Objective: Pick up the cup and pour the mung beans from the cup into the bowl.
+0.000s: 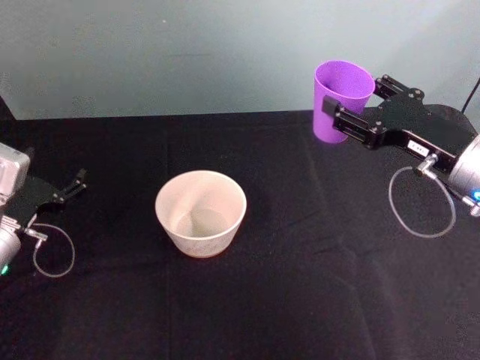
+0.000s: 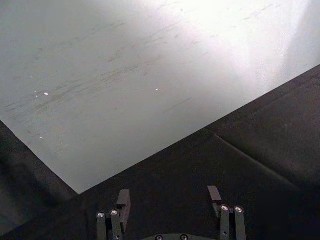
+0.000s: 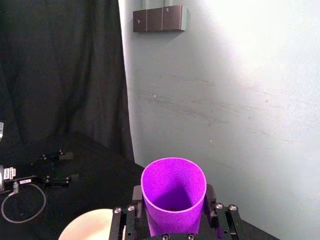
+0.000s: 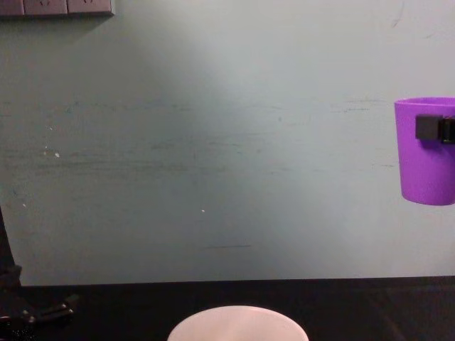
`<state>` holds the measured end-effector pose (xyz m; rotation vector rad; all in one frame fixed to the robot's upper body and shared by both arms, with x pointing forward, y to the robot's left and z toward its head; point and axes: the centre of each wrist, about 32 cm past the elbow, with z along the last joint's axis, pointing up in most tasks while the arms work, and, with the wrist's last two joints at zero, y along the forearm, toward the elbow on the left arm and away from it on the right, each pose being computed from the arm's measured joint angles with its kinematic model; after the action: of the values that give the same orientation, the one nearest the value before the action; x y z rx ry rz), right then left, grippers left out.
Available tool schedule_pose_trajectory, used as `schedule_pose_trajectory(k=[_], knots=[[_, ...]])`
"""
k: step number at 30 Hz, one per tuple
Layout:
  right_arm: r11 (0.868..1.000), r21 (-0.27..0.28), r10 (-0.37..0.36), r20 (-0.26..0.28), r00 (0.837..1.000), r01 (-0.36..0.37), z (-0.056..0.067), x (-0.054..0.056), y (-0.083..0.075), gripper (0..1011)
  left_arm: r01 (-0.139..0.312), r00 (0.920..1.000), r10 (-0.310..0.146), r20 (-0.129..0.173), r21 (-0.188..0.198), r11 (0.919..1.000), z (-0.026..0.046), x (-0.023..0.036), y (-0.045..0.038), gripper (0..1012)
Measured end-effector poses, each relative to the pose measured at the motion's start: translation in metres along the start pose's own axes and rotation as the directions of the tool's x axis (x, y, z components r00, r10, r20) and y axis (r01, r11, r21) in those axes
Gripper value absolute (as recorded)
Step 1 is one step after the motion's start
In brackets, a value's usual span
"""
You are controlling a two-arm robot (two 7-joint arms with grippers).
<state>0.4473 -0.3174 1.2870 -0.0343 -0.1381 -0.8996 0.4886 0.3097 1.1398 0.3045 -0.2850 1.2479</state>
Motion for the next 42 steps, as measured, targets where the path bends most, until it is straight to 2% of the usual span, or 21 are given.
schedule_pose_trajectory(k=[42], knots=[[1.000,0.000,0.000,0.000,1.000,0.000,0.0000,0.0000,0.0000,720,0.000,1.0000,0.000,0.000,0.000,1.0000,0.0000,0.0000,0.0000,1000]])
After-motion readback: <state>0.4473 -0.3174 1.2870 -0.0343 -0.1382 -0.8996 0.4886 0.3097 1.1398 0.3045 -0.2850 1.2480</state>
